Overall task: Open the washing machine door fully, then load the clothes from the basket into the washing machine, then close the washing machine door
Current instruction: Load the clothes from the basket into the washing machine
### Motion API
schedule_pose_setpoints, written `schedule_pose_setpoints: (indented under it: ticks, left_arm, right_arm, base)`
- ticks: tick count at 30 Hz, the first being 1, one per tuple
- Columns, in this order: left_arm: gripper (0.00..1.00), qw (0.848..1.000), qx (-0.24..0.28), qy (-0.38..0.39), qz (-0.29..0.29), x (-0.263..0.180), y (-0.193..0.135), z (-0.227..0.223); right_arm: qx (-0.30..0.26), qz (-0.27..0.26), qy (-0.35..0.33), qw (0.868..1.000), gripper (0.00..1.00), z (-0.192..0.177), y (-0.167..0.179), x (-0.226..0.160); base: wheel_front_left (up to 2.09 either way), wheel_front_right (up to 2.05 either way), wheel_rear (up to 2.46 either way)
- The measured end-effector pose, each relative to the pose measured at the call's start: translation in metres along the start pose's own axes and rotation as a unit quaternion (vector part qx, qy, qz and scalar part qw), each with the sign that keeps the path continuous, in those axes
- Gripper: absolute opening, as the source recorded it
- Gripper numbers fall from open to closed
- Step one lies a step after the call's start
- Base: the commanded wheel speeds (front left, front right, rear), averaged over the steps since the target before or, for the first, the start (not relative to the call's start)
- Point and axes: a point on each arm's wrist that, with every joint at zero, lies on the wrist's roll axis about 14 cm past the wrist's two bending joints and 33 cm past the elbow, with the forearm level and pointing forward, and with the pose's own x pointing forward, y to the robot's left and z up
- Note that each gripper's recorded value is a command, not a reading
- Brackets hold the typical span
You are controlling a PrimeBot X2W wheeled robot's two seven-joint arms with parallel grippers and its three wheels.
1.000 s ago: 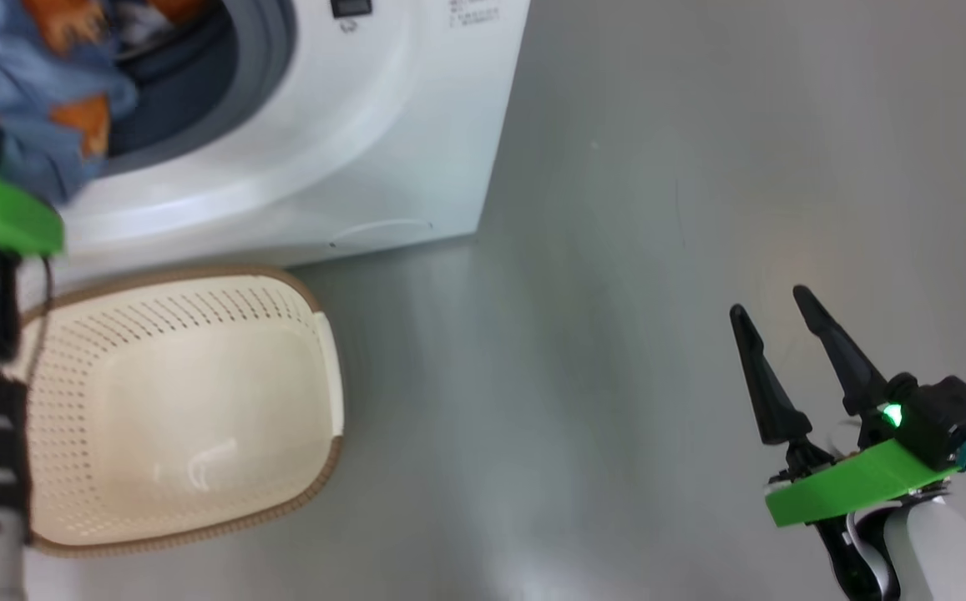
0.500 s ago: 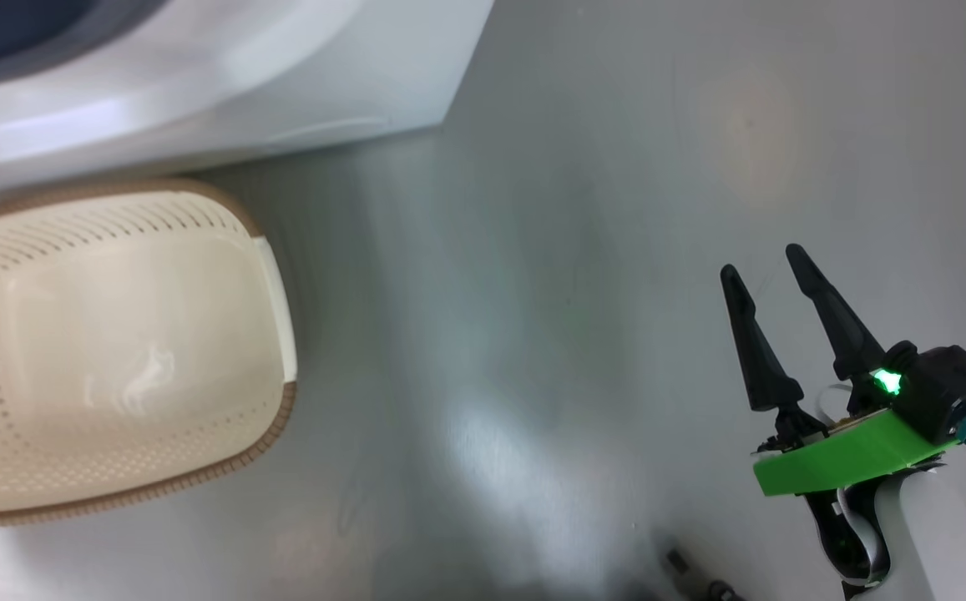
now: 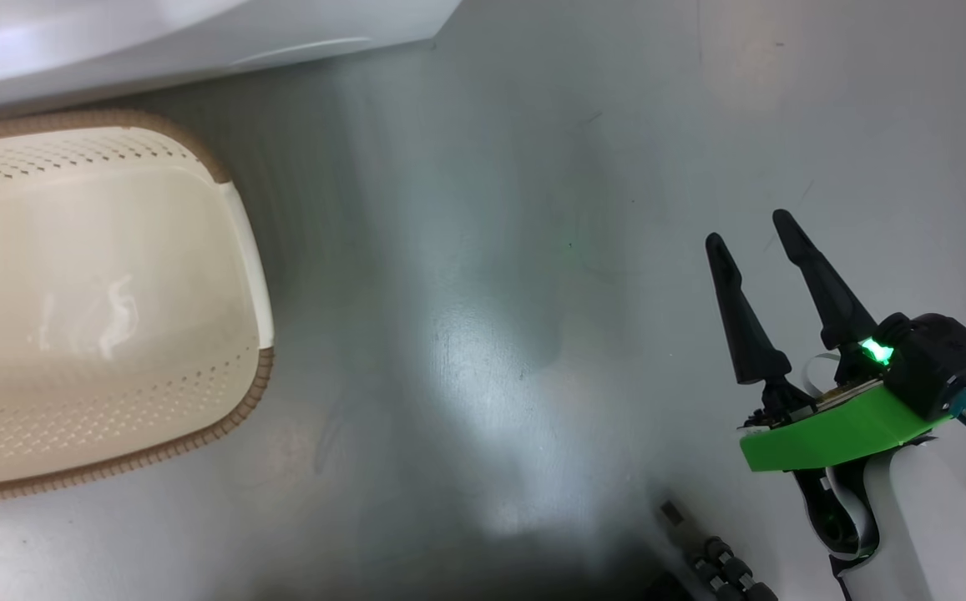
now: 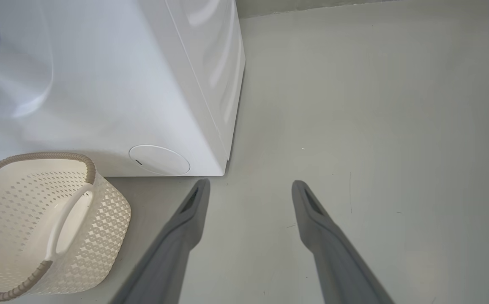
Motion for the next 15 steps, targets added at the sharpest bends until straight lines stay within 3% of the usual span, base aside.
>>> schedule_pose_setpoints:
  ticks: [5,8,9,10,15]
  left_arm:
    - [0.0,0.993,0.028,-0.11,-0.01,0.006,-0.01,0.065]
    - [0.0,0.992,0.027,-0.119,-0.008,0.002,-0.009,0.067]
    - [0.29,0.993,0.024,-0.111,-0.007,-0.001,-0.009,0.06]
    - [1.0,0.995,0.013,-0.096,-0.002,-0.003,-0.008,0.049]
    - [1.0,0.999,-0.01,-0.041,0.006,-0.01,-0.004,0.016]
  right_arm:
    - [0.001,0.0,0.001,1.0,1.0,-0.001,0.0,0.0]
    - [0.002,-0.001,0.002,1.0,1.0,-0.001,0.0,-0.001]
    - [0.002,-0.002,0.002,1.0,1.0,-0.001,-0.001,-0.001]
    - [0.002,-0.001,0.001,1.0,1.0,0.0,0.0,-0.001]
    - [0.002,0.002,-0.007,1.0,1.0,0.005,0.001,0.002]
  base:
    - [0.0,0.0,0.0]
    - [0.0,0.0,0.0]
    - [0.0,0.0,0.0]
    - [0.0,0.0,0.0]
    - [0.0,0.0,0.0]
